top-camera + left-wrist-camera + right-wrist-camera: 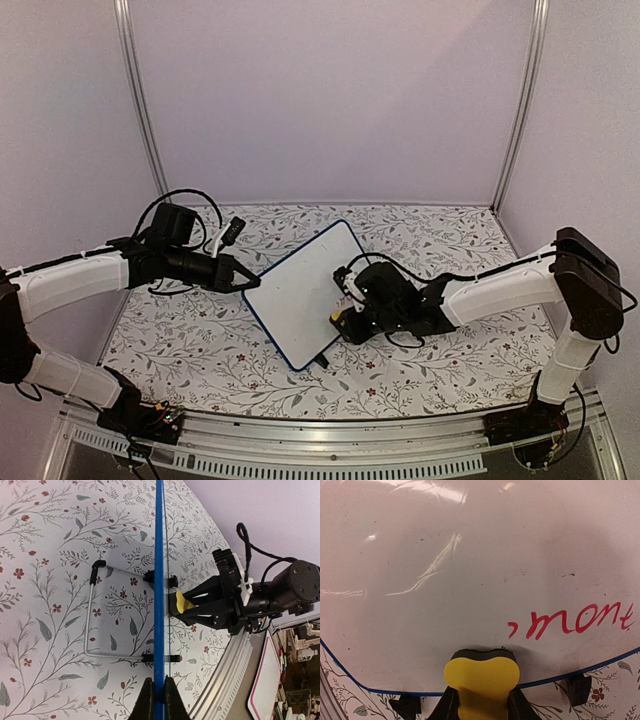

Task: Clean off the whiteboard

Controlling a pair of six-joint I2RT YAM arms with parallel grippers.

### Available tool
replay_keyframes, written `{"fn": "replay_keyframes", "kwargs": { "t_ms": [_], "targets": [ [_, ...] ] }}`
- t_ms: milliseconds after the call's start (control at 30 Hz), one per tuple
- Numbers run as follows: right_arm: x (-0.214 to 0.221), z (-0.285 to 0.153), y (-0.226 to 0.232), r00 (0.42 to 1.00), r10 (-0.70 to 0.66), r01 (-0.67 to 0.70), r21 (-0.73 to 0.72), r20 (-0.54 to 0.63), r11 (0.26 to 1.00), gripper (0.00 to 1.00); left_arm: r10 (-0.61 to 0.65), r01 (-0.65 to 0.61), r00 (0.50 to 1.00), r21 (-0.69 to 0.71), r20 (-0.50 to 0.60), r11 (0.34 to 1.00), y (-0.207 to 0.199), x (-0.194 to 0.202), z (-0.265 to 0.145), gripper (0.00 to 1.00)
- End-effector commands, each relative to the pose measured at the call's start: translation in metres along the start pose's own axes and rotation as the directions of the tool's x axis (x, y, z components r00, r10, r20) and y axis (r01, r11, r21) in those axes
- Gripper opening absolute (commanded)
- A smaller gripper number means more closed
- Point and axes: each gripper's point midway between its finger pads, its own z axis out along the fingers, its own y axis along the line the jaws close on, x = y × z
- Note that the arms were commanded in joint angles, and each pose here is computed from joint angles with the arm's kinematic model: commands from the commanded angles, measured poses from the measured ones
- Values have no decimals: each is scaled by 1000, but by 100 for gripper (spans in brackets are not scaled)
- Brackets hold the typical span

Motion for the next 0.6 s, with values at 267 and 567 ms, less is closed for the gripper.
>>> {"fn": "replay_keyframes", "kwargs": {
  "t_ms": [267,567],
  "targets": [
    [42,-2,5,994,9,-9,-7,-110,1000,19,45,-47,998,43,33,998,-11,-8,-4,0],
    [-24,-29,4,998,-31,29,49,47,998,20,44,-45,999,43,32,998,-11,-7,-4,0]
  ]
}}
